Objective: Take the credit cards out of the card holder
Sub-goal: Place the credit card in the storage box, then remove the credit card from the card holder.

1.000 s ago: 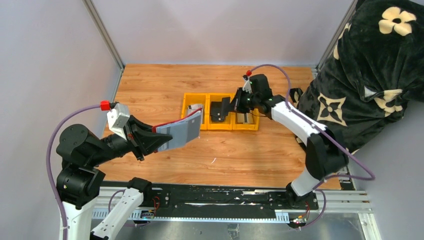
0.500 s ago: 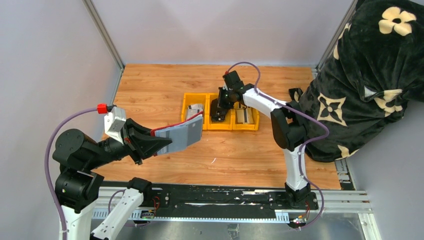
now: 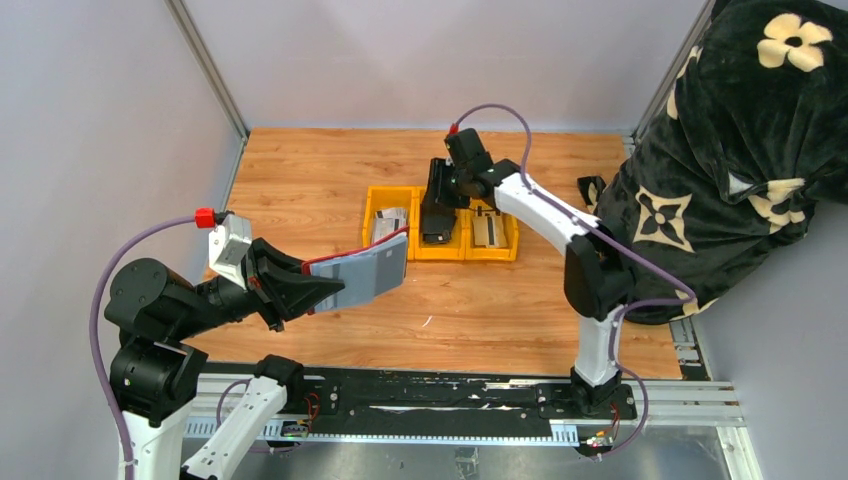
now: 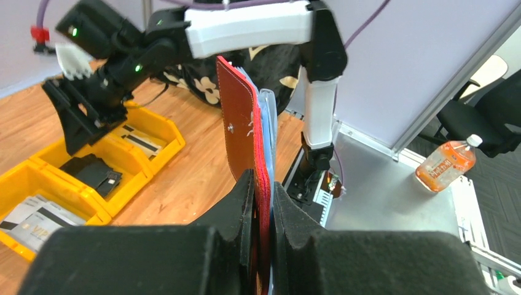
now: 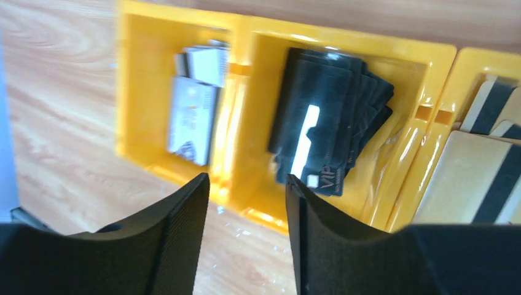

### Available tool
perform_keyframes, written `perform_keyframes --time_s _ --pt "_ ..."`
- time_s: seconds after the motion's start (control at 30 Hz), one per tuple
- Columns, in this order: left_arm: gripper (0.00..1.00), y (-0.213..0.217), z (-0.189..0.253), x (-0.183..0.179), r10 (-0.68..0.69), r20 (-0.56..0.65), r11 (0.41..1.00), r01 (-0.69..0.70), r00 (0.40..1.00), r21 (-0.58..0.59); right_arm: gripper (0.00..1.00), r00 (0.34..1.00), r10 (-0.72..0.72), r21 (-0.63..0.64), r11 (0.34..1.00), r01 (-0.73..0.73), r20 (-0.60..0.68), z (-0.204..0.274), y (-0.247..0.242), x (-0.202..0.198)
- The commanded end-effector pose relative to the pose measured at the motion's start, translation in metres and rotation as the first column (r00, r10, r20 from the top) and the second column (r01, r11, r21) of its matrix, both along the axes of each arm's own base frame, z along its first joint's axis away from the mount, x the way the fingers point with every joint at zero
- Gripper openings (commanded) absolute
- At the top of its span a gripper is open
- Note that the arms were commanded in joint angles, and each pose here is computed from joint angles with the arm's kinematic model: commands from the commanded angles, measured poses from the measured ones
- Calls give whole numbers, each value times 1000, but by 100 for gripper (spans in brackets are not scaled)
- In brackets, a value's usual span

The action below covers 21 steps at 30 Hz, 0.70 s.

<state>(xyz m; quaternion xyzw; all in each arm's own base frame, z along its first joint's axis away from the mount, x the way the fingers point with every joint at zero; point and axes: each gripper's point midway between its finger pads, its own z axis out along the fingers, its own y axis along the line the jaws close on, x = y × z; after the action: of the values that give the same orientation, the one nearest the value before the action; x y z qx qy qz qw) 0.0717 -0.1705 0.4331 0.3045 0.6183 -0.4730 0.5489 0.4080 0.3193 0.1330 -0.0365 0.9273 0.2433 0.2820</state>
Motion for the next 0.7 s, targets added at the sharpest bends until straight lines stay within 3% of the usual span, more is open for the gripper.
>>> perform_keyframes --time_s 0.0,0.07,0.17,0.23,0.33,0.4,0.47,0.57,0.67 --pt "0 0 19 -12 -23 65 999 25 998 -33 57 982 28 61 997 -40 186 93 1 -21" --pt "0 0 22 -12 -28 64 999 31 998 -44 61 969 46 101 992 -72 242 125 -1 -38" --pt "0 -1 29 -13 -29 75 997 34 997 -69 71 935 121 262 941 -215 333 170 5 -81" --pt "0 -1 33 -14 -33 76 996 39 997 -85 75 889 200 395 840 -372 411 195 12 -122" --pt "0 -3 39 -15 -51 74 991 59 996 -116 77 784 262 521 624 -582 563 233 9 -189" --pt "0 -6 43 -17 -75 68 987 84 995 -139 77 702 258 547 473 -691 664 253 -1 -237" --pt "0 -7 45 -16 -86 68 985 95 994 -147 78 628 247 526 372 -764 738 269 -8 -275" --pt "0 -9 47 -22 -129 72 979 138 989 -148 81 555 238 481 306 -822 797 282 -11 -309" --pt "0 -10 49 -30 -171 78 973 180 982 -147 77 518 224 459 269 -847 825 295 -12 -326"
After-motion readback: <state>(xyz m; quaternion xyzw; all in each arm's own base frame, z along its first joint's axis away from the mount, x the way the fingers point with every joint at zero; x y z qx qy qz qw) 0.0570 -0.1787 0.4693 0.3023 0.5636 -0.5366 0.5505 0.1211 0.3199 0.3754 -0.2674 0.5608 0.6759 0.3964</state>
